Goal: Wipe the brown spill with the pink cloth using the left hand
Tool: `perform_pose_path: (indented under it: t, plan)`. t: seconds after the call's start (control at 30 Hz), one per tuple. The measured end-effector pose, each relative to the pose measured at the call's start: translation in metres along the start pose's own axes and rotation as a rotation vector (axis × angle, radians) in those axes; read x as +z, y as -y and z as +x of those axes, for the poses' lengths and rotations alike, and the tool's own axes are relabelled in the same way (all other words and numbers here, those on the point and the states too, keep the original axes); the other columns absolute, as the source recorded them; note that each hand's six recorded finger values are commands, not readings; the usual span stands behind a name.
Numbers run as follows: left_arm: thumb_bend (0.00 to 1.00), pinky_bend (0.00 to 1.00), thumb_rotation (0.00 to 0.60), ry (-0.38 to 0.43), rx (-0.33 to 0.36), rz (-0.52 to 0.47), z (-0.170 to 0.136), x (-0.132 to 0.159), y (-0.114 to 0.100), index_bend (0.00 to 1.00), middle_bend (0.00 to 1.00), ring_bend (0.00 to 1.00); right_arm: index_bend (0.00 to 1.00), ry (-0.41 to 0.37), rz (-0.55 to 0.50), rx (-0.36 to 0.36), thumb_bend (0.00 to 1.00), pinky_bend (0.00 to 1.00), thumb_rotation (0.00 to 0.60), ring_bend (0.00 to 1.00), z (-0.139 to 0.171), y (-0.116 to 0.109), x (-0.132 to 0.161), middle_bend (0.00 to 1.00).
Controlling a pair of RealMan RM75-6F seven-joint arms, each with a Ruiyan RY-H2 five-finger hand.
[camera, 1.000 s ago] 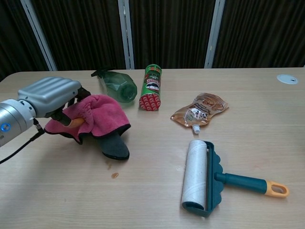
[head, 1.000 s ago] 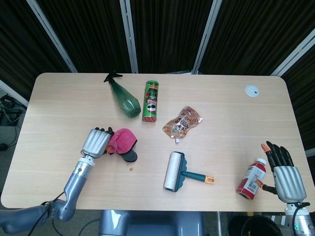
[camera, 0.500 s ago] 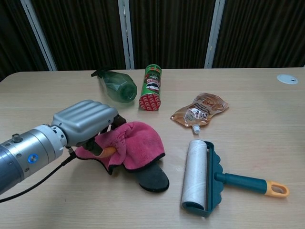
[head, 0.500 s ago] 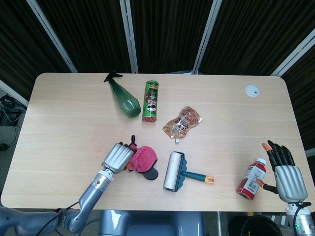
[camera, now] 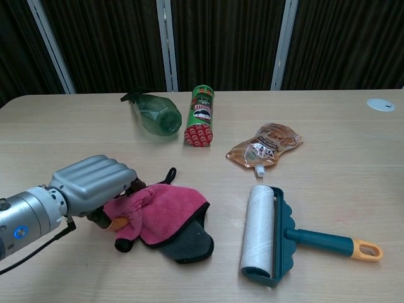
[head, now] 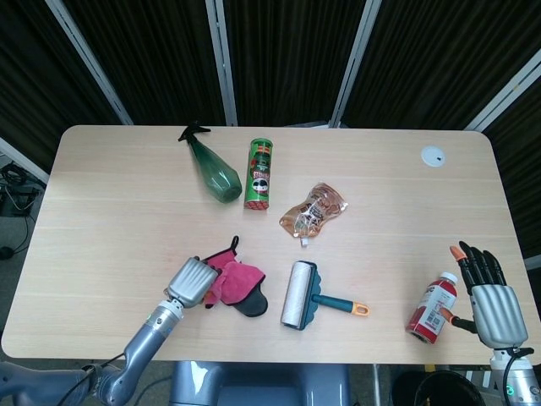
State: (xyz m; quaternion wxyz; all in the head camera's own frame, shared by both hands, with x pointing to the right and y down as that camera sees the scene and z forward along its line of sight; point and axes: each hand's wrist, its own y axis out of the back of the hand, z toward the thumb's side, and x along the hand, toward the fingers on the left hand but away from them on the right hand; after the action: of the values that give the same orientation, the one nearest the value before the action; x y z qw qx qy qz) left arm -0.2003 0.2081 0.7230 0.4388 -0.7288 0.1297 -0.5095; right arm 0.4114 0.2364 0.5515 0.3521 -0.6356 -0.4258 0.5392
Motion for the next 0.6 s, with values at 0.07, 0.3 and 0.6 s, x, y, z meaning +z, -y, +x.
perform_pose_path:
  t: [0.07,0.3,0.6]
  plan:
    - [0.61,0.5,0.6,-0.035,-0.005,0.019,0.001,-0.013,0.003,0.75,0.58,0.5,0.0,-0.001,0.0,0.0,0.04,0.02,0.6,0.0,0.0,0.0,0.0,0.0]
    - [0.61,0.5,0.6,-0.182,-0.003,0.066,0.001,-0.074,0.001,0.75,0.58,0.5,0.0,-0.002,0.002,0.008,0.04,0.02,0.6,0.0,0.0,0.001,0.001,0.0]
    - [0.61,0.5,0.6,-0.335,0.01,0.103,-0.014,-0.152,-0.011,0.75,0.58,0.5,0.0,-0.011,0.008,0.013,0.04,0.02,0.6,0.0,0.0,0.002,0.003,0.0]
